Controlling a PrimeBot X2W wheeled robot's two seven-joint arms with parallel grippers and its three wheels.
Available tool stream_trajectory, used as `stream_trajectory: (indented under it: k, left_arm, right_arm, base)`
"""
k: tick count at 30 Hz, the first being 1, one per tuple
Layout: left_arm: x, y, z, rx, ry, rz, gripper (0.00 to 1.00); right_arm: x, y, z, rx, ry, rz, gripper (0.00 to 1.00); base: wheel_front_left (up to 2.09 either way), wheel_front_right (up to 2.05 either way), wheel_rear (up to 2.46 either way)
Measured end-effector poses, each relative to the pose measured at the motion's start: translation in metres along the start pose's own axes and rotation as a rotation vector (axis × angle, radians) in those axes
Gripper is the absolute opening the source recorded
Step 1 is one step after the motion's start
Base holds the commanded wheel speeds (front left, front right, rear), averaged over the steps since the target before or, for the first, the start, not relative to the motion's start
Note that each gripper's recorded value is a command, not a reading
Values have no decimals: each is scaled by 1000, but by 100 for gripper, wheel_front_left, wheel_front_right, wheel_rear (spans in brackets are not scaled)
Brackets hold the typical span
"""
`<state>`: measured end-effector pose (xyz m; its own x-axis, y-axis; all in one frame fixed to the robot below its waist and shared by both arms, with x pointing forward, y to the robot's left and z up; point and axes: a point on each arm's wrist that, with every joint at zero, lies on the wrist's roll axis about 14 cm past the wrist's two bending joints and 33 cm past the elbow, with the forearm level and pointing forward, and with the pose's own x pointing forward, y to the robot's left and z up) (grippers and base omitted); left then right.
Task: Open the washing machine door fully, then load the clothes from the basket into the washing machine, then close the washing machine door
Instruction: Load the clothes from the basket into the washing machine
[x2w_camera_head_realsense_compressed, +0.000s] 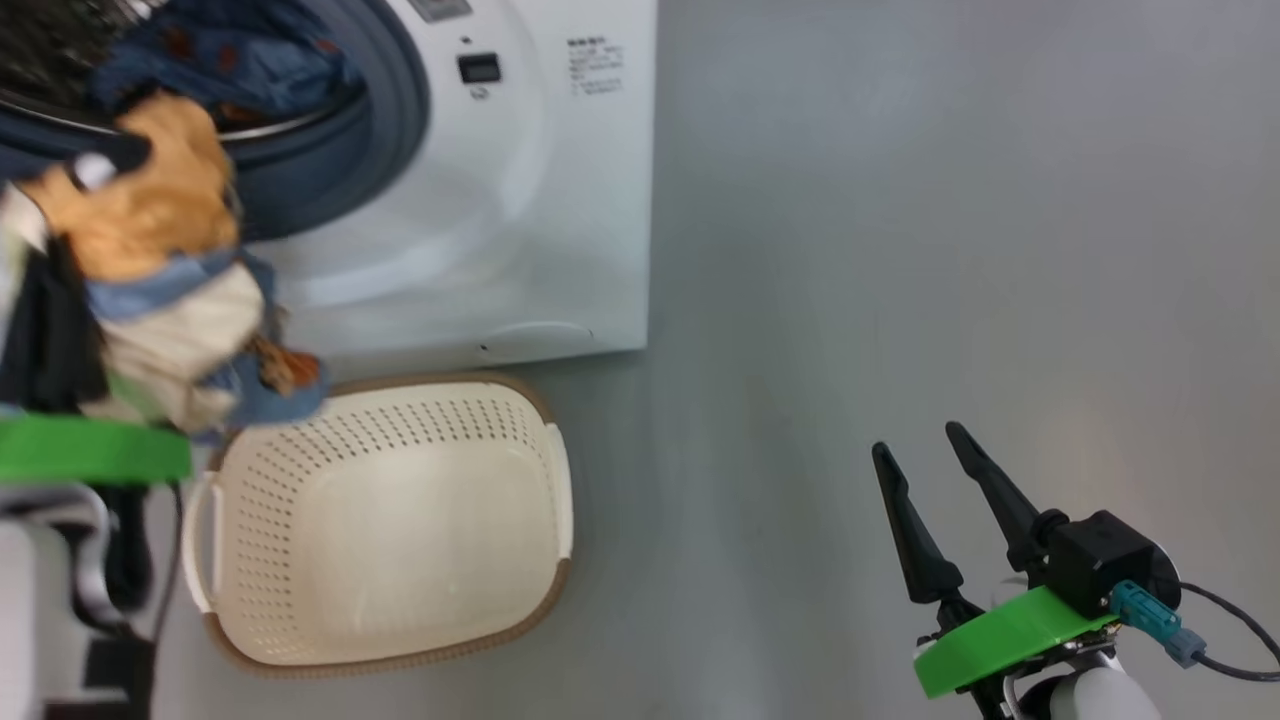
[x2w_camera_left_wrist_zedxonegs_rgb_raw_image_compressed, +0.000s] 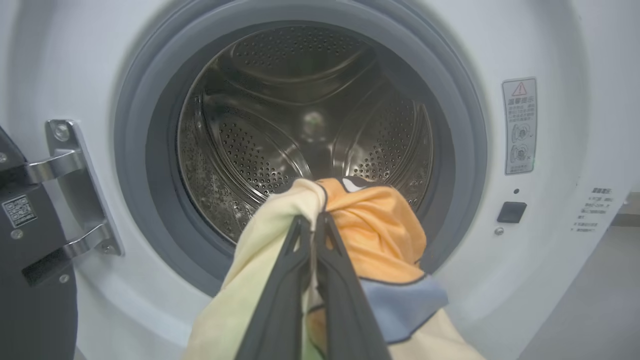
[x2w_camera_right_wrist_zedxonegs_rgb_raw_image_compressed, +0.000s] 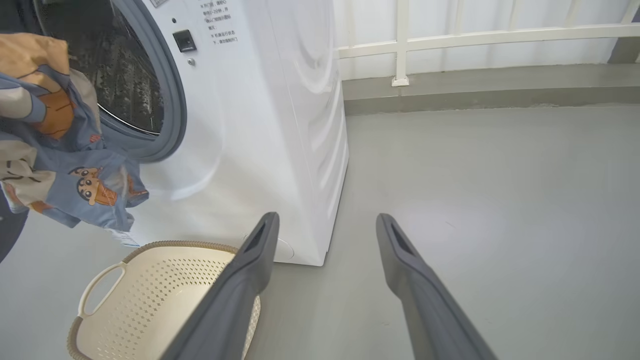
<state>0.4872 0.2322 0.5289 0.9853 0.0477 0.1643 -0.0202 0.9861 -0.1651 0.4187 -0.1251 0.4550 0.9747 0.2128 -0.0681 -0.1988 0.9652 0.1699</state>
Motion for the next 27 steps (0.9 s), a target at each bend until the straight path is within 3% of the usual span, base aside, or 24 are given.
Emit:
stream_trajectory:
  k: [15, 27]
  left_arm:
    - [148, 1, -39, 20, 29, -50, 0]
    - [236, 5, -85, 66, 78, -62, 0]
  right_arm:
    - [17, -43, -53, 18, 101, -102, 100]
    - [21, -76, -91, 67, 180, -187, 100]
  base:
    - [0, 0, 0]
    - [0, 0, 0]
